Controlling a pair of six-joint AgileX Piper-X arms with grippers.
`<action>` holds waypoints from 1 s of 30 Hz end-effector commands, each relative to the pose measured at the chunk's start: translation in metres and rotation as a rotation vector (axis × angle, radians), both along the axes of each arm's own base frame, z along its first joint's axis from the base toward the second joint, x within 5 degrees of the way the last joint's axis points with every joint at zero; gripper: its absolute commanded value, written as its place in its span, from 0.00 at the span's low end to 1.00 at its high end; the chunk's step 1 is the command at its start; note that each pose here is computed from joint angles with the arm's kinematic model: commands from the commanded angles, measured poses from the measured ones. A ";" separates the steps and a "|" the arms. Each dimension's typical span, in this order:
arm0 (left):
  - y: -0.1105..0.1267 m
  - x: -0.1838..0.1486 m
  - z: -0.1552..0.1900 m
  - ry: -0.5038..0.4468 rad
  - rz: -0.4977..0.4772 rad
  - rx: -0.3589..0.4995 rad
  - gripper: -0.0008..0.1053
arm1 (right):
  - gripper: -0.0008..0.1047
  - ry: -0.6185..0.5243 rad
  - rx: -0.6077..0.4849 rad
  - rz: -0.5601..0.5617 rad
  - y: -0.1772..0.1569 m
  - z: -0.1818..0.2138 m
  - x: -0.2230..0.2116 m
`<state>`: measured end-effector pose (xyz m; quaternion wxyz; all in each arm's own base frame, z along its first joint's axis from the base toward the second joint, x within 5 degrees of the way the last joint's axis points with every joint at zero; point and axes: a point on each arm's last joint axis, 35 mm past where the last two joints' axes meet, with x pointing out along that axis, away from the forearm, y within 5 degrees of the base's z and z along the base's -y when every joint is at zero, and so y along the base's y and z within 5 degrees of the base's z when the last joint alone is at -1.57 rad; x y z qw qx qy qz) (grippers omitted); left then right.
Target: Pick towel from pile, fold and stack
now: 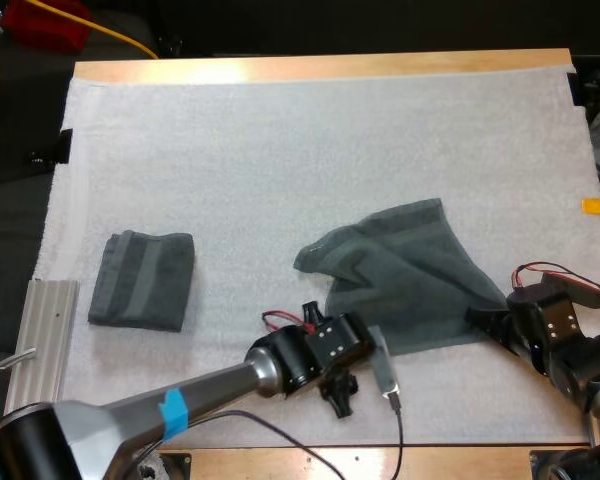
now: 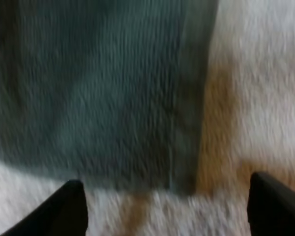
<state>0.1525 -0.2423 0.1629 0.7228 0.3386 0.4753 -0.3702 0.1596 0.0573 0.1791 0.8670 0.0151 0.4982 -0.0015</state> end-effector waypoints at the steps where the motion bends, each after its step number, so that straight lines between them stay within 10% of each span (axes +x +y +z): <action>1: -0.007 0.003 0.001 -0.016 -0.021 -0.007 0.63 | 0.03 0.009 -0.007 0.006 -0.001 -0.001 -0.001; 19: -0.014 0.010 -0.031 0.043 -0.023 0.131 0.62 | 0.03 0.012 -0.001 0.010 -0.001 -0.001 -0.002; 30: -0.014 0.010 -0.031 0.027 -0.017 0.144 0.21 | 0.03 0.012 -0.001 0.010 -0.001 -0.001 -0.002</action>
